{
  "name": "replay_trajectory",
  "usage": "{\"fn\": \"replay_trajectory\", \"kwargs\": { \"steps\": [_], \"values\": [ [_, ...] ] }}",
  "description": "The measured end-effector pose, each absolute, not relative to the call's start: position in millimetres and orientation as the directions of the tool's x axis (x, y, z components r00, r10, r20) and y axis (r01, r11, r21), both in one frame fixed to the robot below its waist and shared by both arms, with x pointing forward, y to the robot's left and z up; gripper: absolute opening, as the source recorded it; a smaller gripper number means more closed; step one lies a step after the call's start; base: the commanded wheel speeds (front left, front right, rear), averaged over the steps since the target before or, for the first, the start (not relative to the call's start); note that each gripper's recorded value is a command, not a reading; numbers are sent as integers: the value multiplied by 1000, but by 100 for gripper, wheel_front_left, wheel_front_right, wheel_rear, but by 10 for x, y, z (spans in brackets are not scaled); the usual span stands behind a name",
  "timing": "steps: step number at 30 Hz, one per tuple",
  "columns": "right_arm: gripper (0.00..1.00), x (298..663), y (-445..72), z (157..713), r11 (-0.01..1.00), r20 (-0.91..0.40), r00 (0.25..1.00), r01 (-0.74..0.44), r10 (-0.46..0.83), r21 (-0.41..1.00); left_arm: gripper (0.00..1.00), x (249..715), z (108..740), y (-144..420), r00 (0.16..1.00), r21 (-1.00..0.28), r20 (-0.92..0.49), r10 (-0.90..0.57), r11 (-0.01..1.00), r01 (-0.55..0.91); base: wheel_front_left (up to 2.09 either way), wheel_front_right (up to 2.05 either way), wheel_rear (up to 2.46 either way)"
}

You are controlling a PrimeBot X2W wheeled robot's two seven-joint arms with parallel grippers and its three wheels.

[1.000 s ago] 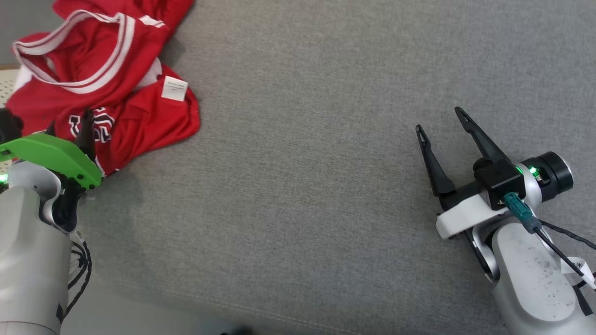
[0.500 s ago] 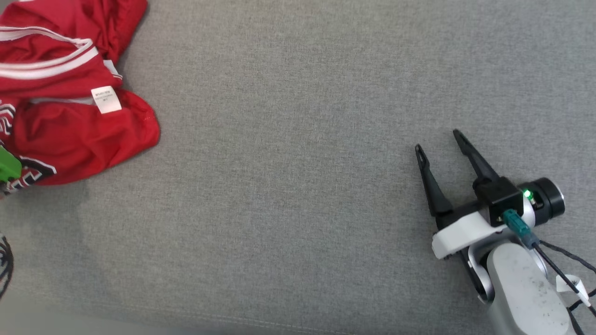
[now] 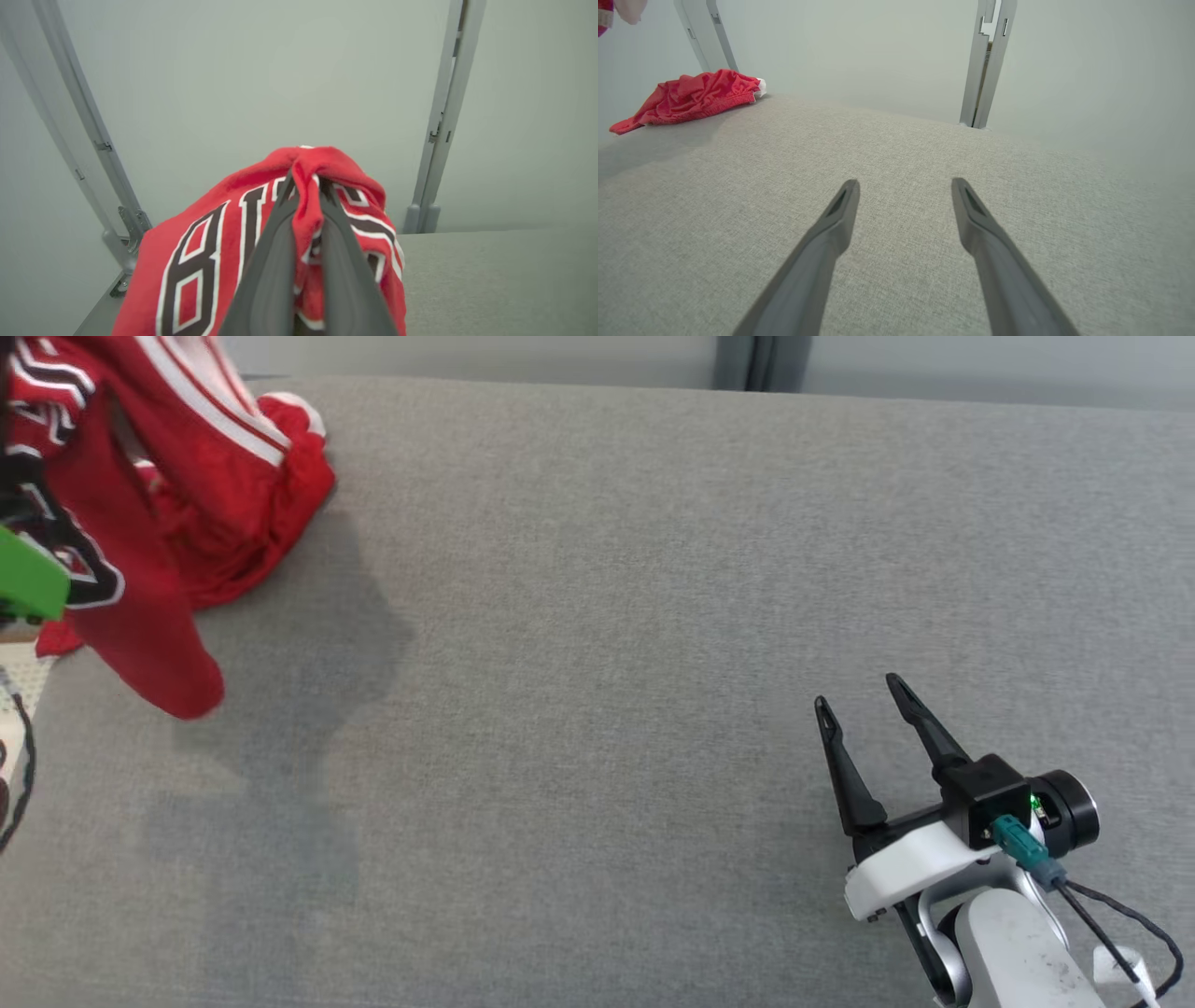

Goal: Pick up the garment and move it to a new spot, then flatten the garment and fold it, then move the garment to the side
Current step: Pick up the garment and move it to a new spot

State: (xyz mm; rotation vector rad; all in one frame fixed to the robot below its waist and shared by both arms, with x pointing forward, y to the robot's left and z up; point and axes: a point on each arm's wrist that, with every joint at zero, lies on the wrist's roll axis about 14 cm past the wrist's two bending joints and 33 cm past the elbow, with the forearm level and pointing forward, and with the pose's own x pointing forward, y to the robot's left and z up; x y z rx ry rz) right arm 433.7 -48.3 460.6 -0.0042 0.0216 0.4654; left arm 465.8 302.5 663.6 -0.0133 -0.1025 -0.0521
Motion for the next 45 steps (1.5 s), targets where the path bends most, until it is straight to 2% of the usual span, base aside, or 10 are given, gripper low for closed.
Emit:
{"fn": "replay_trajectory", "kwargs": {
  "steps": [8, 14, 20, 27, 32, 38, 39, 40, 41, 45],
  "values": [
    [100, 4178, -974, 4887, 949, 39, 948, -316, 316, -20, 0, 4353, 6926, 1534, 881, -119, 170, -442, 878, 463, 0, 0, 0],
    [100, 4026, -1438, 4974, 982, 54, 981, -186, 187, -26, 0, 4204, 6566, 497, 703, -268, 84, -706, 663, 699, 0, 0, 0],
    [100, 3775, -1955, 4971, 1000, 43, 999, -28, 28, -4, 0, 4044, 6079, -374, 456, -434, -25, -890, 421, 797, 0, 0, 0],
    [100, 3379, -2443, 4880, 989, -2, 990, 145, -145, 3, 0, 4243, 5631, -1020, 292, -553, -141, -946, 320, 769, 0, 0, 0],
    [100, 3237, -2560, 4793, 980, -41, 979, 198, -198, 9, 0, 4646, 5085, -1199, 306, -573, -284, -909, 417, 705, 0, 0, 0],
    [100, 3199, -2612, 4662, 975, -94, 970, 224, -223, -1, 1, 5296, 4474, -1038, 486, -385, -380, -787, 613, 691, 0, 0, 0],
    [100, 3191, -2622, 4642, 973, -102, 968, 229, -228, -4, 32, 5344, 4376, -1022, 501, -359, -390, -772, 629, 690, 0, 0, 0],
    [100, 3182, -2638, 4621, 972, -110, 966, 234, -234, -7, 47, 5373, 4289, -1014, 514, -344, -396, -761, 642, 685, 0, 0, 0],
    [100, 3175, -2649, 4598, 971, -119, 964, 238, -238, -10, 100, 5383, 4212, -1012, 524, -328, -398, -753, 650, 685, 0, 0, 0],
    [100, 3194, -2644, 4548, 973, -134, 964, 230, -231, -24, 100, 5428, 4118, -969, 570, -258, -376, -731, 673, 693, 0, 0, 0]
  ]
}}
